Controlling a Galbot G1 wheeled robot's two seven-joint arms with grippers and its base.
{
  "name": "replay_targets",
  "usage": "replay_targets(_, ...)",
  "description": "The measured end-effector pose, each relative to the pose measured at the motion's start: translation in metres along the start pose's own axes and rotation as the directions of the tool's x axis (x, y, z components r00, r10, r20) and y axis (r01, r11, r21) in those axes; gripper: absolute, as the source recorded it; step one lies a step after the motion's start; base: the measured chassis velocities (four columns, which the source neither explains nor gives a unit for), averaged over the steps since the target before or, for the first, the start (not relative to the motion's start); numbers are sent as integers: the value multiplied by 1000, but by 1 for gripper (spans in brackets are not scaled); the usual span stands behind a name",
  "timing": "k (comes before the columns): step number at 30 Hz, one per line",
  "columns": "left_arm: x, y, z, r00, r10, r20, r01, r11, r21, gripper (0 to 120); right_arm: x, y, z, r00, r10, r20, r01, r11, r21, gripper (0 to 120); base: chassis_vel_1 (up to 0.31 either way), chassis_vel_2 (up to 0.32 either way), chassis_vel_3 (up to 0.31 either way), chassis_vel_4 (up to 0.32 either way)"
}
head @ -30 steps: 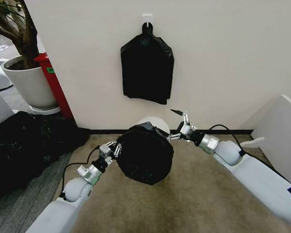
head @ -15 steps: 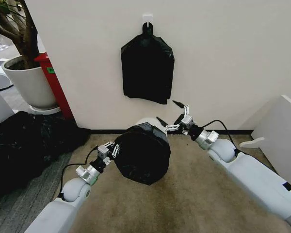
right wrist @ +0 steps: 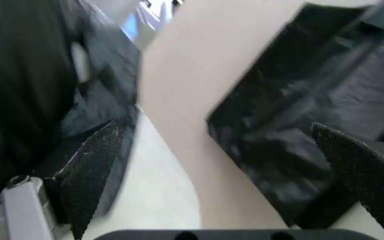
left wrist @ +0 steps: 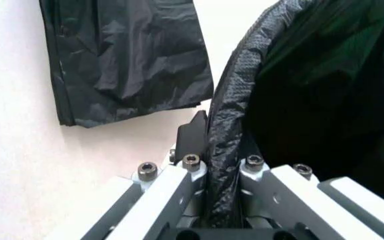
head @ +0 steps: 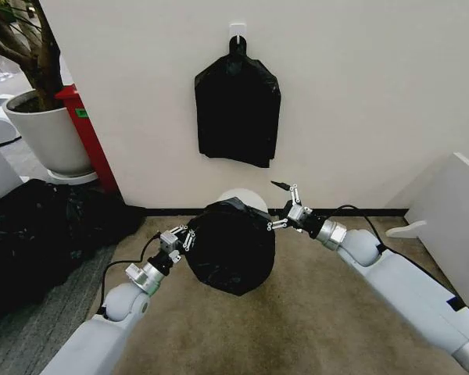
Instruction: Place the garbage bag over the trash bin.
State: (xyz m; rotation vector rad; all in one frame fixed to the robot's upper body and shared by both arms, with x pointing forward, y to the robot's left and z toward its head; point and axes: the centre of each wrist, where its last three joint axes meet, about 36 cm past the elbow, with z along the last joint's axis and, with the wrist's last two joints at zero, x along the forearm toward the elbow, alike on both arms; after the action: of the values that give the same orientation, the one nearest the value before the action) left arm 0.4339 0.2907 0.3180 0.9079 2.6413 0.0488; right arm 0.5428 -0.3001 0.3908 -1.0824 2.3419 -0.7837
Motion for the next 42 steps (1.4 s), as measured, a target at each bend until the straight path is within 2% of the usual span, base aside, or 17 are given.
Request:
replay_targets(9, 7, -3, -1, 1000, -13, -2, 13, 1000, 4, 1, 1, -2, 0, 993, 117, -27, -115, 993, 38, 100, 0, 0, 0, 0)
replay_targets(15, 8, -8, -2, 999, -35, -6, 35, 999, 21, 1, -1, 8, 1, 958, 276, -83, -268, 959, 94, 100, 0, 0, 0, 0)
replay_targets(17, 8, -13, -2, 996, -86, -38, 87, 995, 45, 1, -9, 16, -8, 929, 364, -64, -359, 930, 84, 100, 0, 0, 0, 0)
replay_targets(20, 5, -31, -3, 947, -250, -199, 275, 955, 109, 1, -34, 35, -46, 867, 498, 22, -498, 867, -7, 100, 0, 0, 0, 0)
replay_targets(21, 5, -31, -3, 947, -250, -199, 275, 955, 109, 1, -34, 35, -46, 867, 498, 22, -498, 867, -7, 100, 0, 0, 0, 0)
replay_targets(23, 1, -41, -5, 902, -316, -295, 372, 915, 158, 1, -41, 43, -63, 855, 516, 58, -514, 857, -44, 100, 0, 0, 0, 0)
replay_targets(25, -15, -53, -16, 801, -395, -450, 549, 786, 286, 1, -47, 63, -87, 852, 511, 112, -503, 860, -89, 100, 0, 0, 0, 0)
replay_targets(27, -30, -53, -21, 744, -430, -511, 637, 686, 352, 1, -46, 82, -92, 859, 494, 134, -485, 869, -95, 100, 0, 0, 0, 0)
replay_targets(28, -30, -53, -21, 744, -430, -511, 637, 686, 352, 1, -46, 82, -92, 859, 494, 134, -485, 869, -95, 100, 0, 0, 0, 0)
replay_targets(30, -44, -51, -26, 698, -454, -554, 699, 599, 390, 1, -42, 99, -91, 869, 471, 155, -462, 882, -88, 100, 0, 0, 0, 0)
replay_targets(31, -51, -48, -29, 674, -463, -576, 727, 552, 408, 1, -39, 105, -89, 874, 457, 164, -450, 889, -82, 100, 0, 0, 0, 0)
replay_targets(32, -63, -43, -37, 637, -466, -613, 766, 468, 440, 1, -33, 117, -83, 888, 422, 181, -416, 906, -74, 100, 0, 0, 0, 0)
replay_targets(34, -72, -40, -46, 606, -449, -657, 795, 378, 475, 1, -25, 131, -75, 905, 376, 198, -369, 927, -72, 100, 0, 0, 0, 0)
replay_targets(36, -73, -40, -48, 600, -443, -665, 799, 362, 480, 1, -23, 135, -74, 908, 370, 198, -363, 929, -73, 100, 0, 0, 0, 0)
replay_targets(37, -76, -41, -50, 589, -429, -685, 808, 327, 491, 1, -20, 140, -72, 911, 363, 197, -355, 932, -77, 100, 0, 0, 0, 0)
replay_targets(38, -77, -43, -51, 585, -421, -693, 811, 315, 494, 1, -19, 142, -71, 912, 362, 195, -353, 932, -79, 100, 0, 0, 0, 0)
replay_targets(42, -79, -48, -50, 573, -410, -710, 820, 291, 493, 1, -14, 146, -63, 919, 350, 183, -348, 936, -44, 100, 0, 0, 0, 0)
